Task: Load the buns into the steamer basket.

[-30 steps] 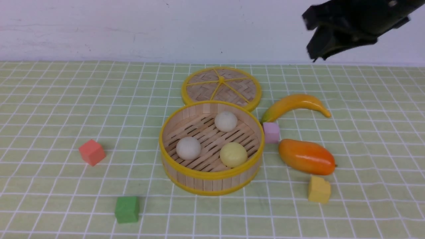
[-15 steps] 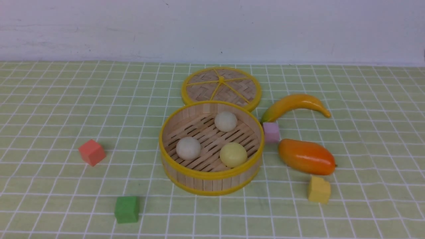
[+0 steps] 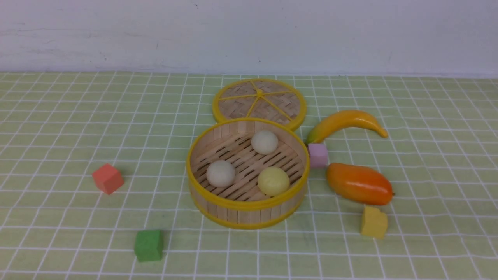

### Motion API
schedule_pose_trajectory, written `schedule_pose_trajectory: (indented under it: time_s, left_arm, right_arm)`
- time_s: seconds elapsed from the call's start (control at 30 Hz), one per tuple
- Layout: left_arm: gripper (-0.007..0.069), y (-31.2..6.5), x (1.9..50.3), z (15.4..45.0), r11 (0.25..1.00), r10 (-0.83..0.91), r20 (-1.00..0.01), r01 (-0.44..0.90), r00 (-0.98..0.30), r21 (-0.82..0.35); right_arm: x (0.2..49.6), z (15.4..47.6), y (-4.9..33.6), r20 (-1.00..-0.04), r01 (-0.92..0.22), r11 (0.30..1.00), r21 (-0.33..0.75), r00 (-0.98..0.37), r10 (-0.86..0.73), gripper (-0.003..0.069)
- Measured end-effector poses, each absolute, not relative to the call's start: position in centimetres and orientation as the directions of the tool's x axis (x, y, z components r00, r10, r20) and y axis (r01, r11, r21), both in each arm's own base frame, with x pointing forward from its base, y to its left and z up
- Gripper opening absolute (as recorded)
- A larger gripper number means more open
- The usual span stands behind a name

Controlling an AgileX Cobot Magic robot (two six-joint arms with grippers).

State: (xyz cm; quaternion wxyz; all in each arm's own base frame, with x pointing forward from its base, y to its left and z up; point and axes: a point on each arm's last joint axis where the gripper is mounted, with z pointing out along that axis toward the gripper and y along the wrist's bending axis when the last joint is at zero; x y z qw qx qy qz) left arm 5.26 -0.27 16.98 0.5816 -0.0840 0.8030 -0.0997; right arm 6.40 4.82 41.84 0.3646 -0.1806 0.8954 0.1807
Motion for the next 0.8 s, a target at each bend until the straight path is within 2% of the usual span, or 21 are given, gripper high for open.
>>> schedule_pose_trajectory:
  time_s: [0.13,0.27,0.33,0.47,0.5,0.53,0.57,0.7,0.8]
  left_arm:
    - [0.0237,-0.3,5.3,17.0,0.966,-0.251,-0.917,-0.019,-0.309,-0.258]
    - [0.0237,-0.3,5.3,17.0,0.966,-0.251,-0.917,-0.019,-0.309,-0.258]
    - [0.0237,-0.3,5.3,17.0,0.966,-0.251,-0.917,-0.019,-0.309,-0.258]
    - [0.0237,-0.3,5.3,17.0,0.966,-0.251,-0.917,-0.019,-0.309,-0.258]
    - [0.0237,-0.3,5.3,17.0,0.966,-0.251,-0.917,-0.019,-0.309,-0.258]
    - [0.0237,-0.3,5.3,17.0,0.966,-0.251,-0.917,-0.019,-0.309,-0.258]
    - [0.0237,-0.3,5.3,17.0,0.966,-0.251,-0.917,-0.019,-0.309,-0.258]
    - [0.0237,-0.3,5.3,17.0,0.966,-0.251,-0.917,-0.019,-0.309,-0.258]
    - [0.0237,-0.3,5.3,17.0,0.966,-0.251,-0.917,-0.019,-0.309,-0.258]
  right_arm:
    - [5.9,41.7,3.8,-0.764,-0.447,0.884,0.133,-0.614,-0.196,-0.001]
    - [5.5,40.1,2.4,-0.886,-0.343,0.935,0.094,-0.457,-0.079,-0.001]
    - [5.4,39.0,2.0,-0.912,-0.299,0.95,0.09,-0.408,-0.042,-0.001]
    - [4.8,32.4,0.7,-0.964,-0.103,0.991,0.082,-0.261,0.052,-0.0005]
    - [4.8,32.1,0.7,-0.965,-0.102,0.992,0.08,-0.256,0.052,-0.0005]
    - [4.8,29.5,0.4,-0.974,-0.044,0.996,0.078,-0.216,0.067,-0.0002]
    - [4.7,28.3,0.2,-0.98,-0.027,0.997,0.079,-0.185,0.073,-0.0001]
    - [4.9,21.7,0.0,-0.98,0.028,0.997,0.076,-0.183,0.08,0.0]
    - [5.2,18.6,-0.1,-0.968,0.041,0.996,0.075,-0.237,0.083,0.0001]
